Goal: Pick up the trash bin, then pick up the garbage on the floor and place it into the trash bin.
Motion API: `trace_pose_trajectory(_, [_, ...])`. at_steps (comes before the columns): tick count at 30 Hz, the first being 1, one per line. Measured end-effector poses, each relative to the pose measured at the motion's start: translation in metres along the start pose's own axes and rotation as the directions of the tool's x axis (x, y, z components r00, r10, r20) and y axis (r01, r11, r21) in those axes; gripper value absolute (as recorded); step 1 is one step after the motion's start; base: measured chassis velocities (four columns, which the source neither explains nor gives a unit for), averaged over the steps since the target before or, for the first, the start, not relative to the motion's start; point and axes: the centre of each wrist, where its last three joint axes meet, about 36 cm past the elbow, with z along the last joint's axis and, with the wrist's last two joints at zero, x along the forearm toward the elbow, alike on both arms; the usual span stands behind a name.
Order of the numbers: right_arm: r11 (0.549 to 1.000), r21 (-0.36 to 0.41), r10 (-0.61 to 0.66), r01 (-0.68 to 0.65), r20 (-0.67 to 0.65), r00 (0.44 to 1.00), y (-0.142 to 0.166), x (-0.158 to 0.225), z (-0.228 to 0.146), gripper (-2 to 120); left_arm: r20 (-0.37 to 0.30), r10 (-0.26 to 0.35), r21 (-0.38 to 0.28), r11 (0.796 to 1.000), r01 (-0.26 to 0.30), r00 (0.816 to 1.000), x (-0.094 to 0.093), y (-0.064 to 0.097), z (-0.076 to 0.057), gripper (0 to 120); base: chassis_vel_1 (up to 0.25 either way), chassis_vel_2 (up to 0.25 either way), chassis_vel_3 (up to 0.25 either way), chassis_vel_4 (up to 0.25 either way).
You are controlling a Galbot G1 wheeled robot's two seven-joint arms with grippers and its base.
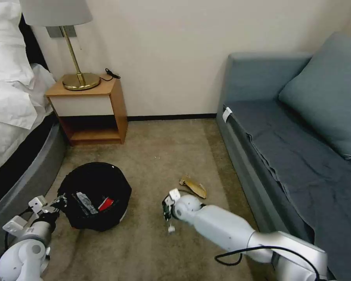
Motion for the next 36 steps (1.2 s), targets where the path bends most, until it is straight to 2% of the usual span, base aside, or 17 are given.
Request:
trace_pose_trajectory(1, [1.000, 0.000, 0.000, 0.000, 0.000, 1.000, 0.000, 0.000, 0.000, 26, 0.000, 0.000, 0.000, 1.000, 0.000, 1.000, 0.000, 0.000, 0.000, 5, 0.000, 0.000, 0.000, 0.000])
trace_pose_trajectory(5, [0.999, -0.008, 0.034, -0.033, 0.225, 0.974, -0.010, 0.057, -0.047, 25, -0.019, 0.023, -0.003, 1.000, -0.023, 1.000, -0.005, -0.010, 0.004, 5, 0.000, 0.000, 0.000, 0.000])
trace_pose_trajectory(6, [0.999, -0.008, 0.034, -0.033, 0.225, 0.974, -0.010, 0.057, -0.047, 25, -0.019, 0.023, -0.003, 1.000, -0.023, 1.000, -0.005, -0.010, 0.004, 5, 0.000, 0.000, 0.000, 0.000])
trace_pose_trajectory(8, [0.997, -0.017, 0.072, -0.070, 0.332, 0.941, -0.015, 0.079, -0.067, 25, -0.026, 0.031, -0.008, 0.999, -0.031, 0.999, -0.007, -0.014, 0.006, 5, 0.000, 0.000, 0.000, 0.000])
trace_pose_trajectory(9, [0.995, -0.018, 0.092, -0.093, 0.415, 0.905, -0.020, 0.097, -0.083, 25, -0.035, 0.035, -0.013, 0.999, -0.036, 0.999, -0.010, -0.016, 0.008, 5, 0.000, 0.000, 0.000, 0.000])
trace_pose_trajectory(10, [0.995, -0.018, 0.092, -0.093, 0.415, 0.905, -0.020, 0.097, -0.083, 25, -0.035, 0.035, -0.013, 0.999, -0.036, 0.999, -0.010, -0.016, 0.008, 5, 0.000, 0.000, 0.000, 0.000])
trace_pose_trajectory(14, [0.996, 0.013, 0.065, -0.091, 0.598, 0.799, -0.018, 0.141, -0.118, 25, -0.061, 0.061, -0.019, 0.998, -0.063, 0.996, -0.015, -0.028, 0.013, 5, 0.000, 0.000, 0.000, 0.000])
trace_pose_trajectory(15, [0.996, 0.013, 0.065, -0.091, 0.598, 0.799, -0.018, 0.141, -0.118, 25, -0.061, 0.061, -0.019, 0.998, -0.063, 0.996, -0.015, -0.028, 0.013, 5, 0.000, 0.000, 0.000, 0.000])
trace_pose_trajectory(19, [0.993, 0.119, -0.065, -0.029, 0.716, 0.695, 0.011, 0.167, -0.132, 25, -0.092, 0.097, -0.023, 0.995, -0.100, 0.991, -0.018, -0.046, 0.021, 5, 0.000, 0.000, 0.000, 0.000])
trace_pose_trajectory(20, [0.993, 0.119, -0.065, -0.029, 0.716, 0.695, 0.011, 0.167, -0.132, 25, -0.092, 0.097, -0.023, 0.995, -0.100, 0.991, -0.018, -0.046, 0.021, 5, 0.000, 0.000, 0.000, 0.000])
trace_pose_trajectory(22, [0.983, 0.184, -0.130, -0.015, 0.747, 0.652, 0.029, 0.171, -0.133, 25, -0.100, 0.108, -0.022, 0.994, -0.111, 0.989, -0.019, -0.053, 0.023, 5, 0.000, 0.000, 0.000, 0.000])
trace_pose_trajectory(23, [0.974, 0.228, -0.172, -0.010, 0.759, 0.628, 0.039, 0.170, -0.131, 25, -0.101, 0.113, -0.022, 0.993, -0.116, 0.988, -0.019, -0.056, 0.024, 5, 0.000, 0.000, 0.000, 0.000])
trace_pose_trajectory(24, [0.951, 0.309, -0.248, -0.002, 0.768, 0.590, 0.055, 0.166, -0.123, 25, -0.101, 0.118, -0.019, 0.993, -0.121, 0.988, -0.018, -0.060, 0.023, 5, 0.000, 0.000, 0.000, 0.000])
trace_pose_trajectory(25, [0.943, 0.332, -0.270, 0.001, 0.766, 0.583, 0.060, 0.164, -0.119, 25, -0.100, 0.120, -0.017, 0.992, -0.122, 0.988, -0.018, -0.060, 0.022, 5, 0.000, 0.000, 0.000, 0.000])
trace_pose_trajectory(30, [0.918, 0.397, -0.340, 0.024, 0.753, 0.564, 0.073, 0.157, -0.101, 25, -0.096, 0.122, -0.005, 0.992, -0.123, 0.988, -0.016, -0.061, 0.019, 5, 0.000, 0.000, 0.000, 0.000])
trace_pose_trajectory(33, [0.892, 0.449, -0.398, 0.055, 0.722, 0.567, 0.083, 0.150, -0.076, 25, -0.088, 0.114, 0.003, 0.993, -0.114, 0.990, -0.015, -0.057, 0.017, 5, 0.000, 0.000, 0.000, 0.000])
trace_pose_trajectory(36, [0.884, 0.462, -0.417, 0.076, 0.705, 0.573, 0.087, 0.145, -0.065, 25, -0.086, 0.115, 0.007, 0.993, -0.115, 0.990, -0.015, -0.058, 0.016, 5, 0.000, 0.000, 0.000, 0.000])
